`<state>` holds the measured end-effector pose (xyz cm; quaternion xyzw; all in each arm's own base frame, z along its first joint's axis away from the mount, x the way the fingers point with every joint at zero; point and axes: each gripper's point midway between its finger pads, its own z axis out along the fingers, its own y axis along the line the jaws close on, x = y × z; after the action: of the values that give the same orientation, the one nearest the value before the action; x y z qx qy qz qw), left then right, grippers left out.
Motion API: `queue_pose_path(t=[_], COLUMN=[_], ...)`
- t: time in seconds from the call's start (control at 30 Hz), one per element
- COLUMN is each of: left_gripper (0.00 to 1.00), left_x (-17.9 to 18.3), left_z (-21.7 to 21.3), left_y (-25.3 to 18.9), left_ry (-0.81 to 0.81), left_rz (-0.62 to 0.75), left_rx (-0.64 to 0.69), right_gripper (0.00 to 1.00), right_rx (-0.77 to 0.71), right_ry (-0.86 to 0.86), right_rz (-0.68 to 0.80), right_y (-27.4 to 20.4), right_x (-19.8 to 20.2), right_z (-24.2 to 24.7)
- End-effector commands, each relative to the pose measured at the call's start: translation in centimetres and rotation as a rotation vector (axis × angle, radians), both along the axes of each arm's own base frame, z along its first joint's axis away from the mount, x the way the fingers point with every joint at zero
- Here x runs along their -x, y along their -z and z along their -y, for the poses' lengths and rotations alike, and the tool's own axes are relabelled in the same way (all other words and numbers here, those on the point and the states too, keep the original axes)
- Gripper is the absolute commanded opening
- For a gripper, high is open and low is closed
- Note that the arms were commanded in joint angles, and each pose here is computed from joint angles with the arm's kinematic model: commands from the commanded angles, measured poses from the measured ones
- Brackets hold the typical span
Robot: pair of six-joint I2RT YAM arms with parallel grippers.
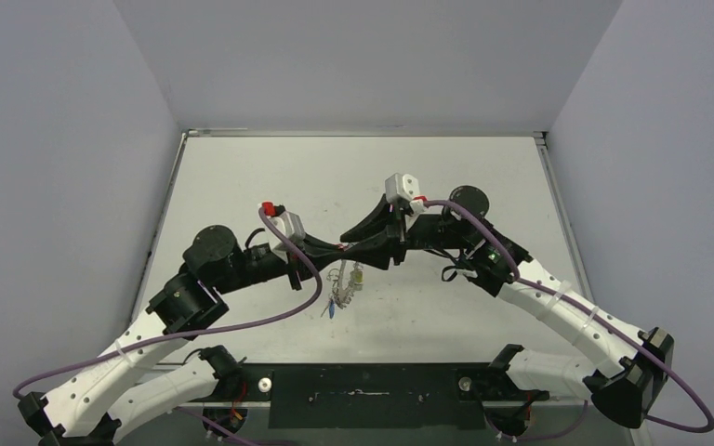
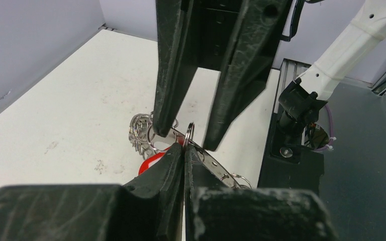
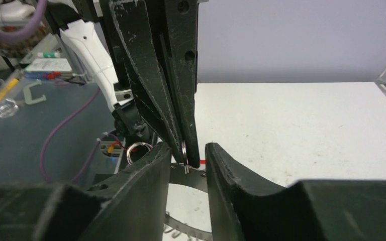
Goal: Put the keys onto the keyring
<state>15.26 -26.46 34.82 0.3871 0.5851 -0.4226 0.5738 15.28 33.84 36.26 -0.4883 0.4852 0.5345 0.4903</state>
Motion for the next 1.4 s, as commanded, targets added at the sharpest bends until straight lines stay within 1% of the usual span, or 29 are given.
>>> queue_pose_path(t=[0.0,0.03,0.07,0.13,0.2,0.27,0.37,0.4,0.6,0.77,0.83,0.9,1.17,1.23,1.3,1.37], left_gripper=[0.00,0.00,0.00,0.00,0.00,0.00,0.00,0.00,0.00,0.00,0.00,0.00,0.00,0.00,0.00,0.00], left_x=[0.4,0.3,0.4,0.3,0.4,0.4,0.3,0.3,0.2,0.2,0.2,0.2,0.3,0.4,0.3,0.4], left_z=[-0.8,-0.9,-0.9,-1.2,-1.4,-1.6,-1.8,-1.9,-2.0,-1.5,-1.2,-1.1,-0.7,-0.7,-0.6,-0.6], left_y=[-3.5,-3.5,-3.3,-3.3,-2.9,-3.3,-2.8,-2.7,-1.8,-1.7,-1.6,-1.6,-1.7,-1.6,-1.6,-1.5], left_ry=[-0.014,-0.014,-0.013,-0.011,-0.005,0.003,0.017,0.023,0.064,0.084,0.093,0.100,0.113,0.114,0.114,0.117], left_rz=[0.042,0.035,0.023,0.036,0.017,0.019,0.004,0.001,-0.028,-0.030,-0.033,-0.032,-0.034,-0.035,-0.036,-0.038], left_rx=[0.003,-0.022,-0.044,-0.100,-0.167,-0.213,-0.298,-0.324,-0.448,-0.451,-0.447,-0.443,-0.418,-0.418,-0.417,-0.416], right_gripper=[0.41,0.45,0.47,0.48,0.48,0.47,0.40,0.39,0.38,0.36,0.31,0.29,0.28,0.25,0.18,0.06], right_rx=[-0.026,-0.011,-0.002,0.044,0.063,0.073,0.095,0.103,0.131,0.145,0.151,0.154,0.163,0.163,0.164,0.163], right_ry=[0.039,0.044,0.046,0.041,0.032,0.026,0.016,0.013,-0.004,-0.016,-0.020,-0.029,-0.057,-0.060,-0.067,-0.068], right_rz=[0.144,0.156,0.178,0.186,0.193,0.199,0.207,0.209,0.201,0.176,0.162,0.154,0.139,0.132,0.129,0.126], right_y=[-3.1,-3.0,-3.1,-2.5,-2.5,-2.6,-2.5,-2.4,-2.2,-1.8,-1.5,-1.3,-0.8,-0.7,-0.6,-0.7], right_x=[0.2,0.1,0.1,0.1,0.1,0.1,0.0,0.0,-0.1,0.0,-0.1,0.0,0.4,0.4,0.4,0.4], right_z=[1.0,1.2,1.2,1.4,1.4,1.4,1.3,1.2,0.9,0.2,-0.1,-0.3,-0.9,-1.1,-1.3,-1.4])
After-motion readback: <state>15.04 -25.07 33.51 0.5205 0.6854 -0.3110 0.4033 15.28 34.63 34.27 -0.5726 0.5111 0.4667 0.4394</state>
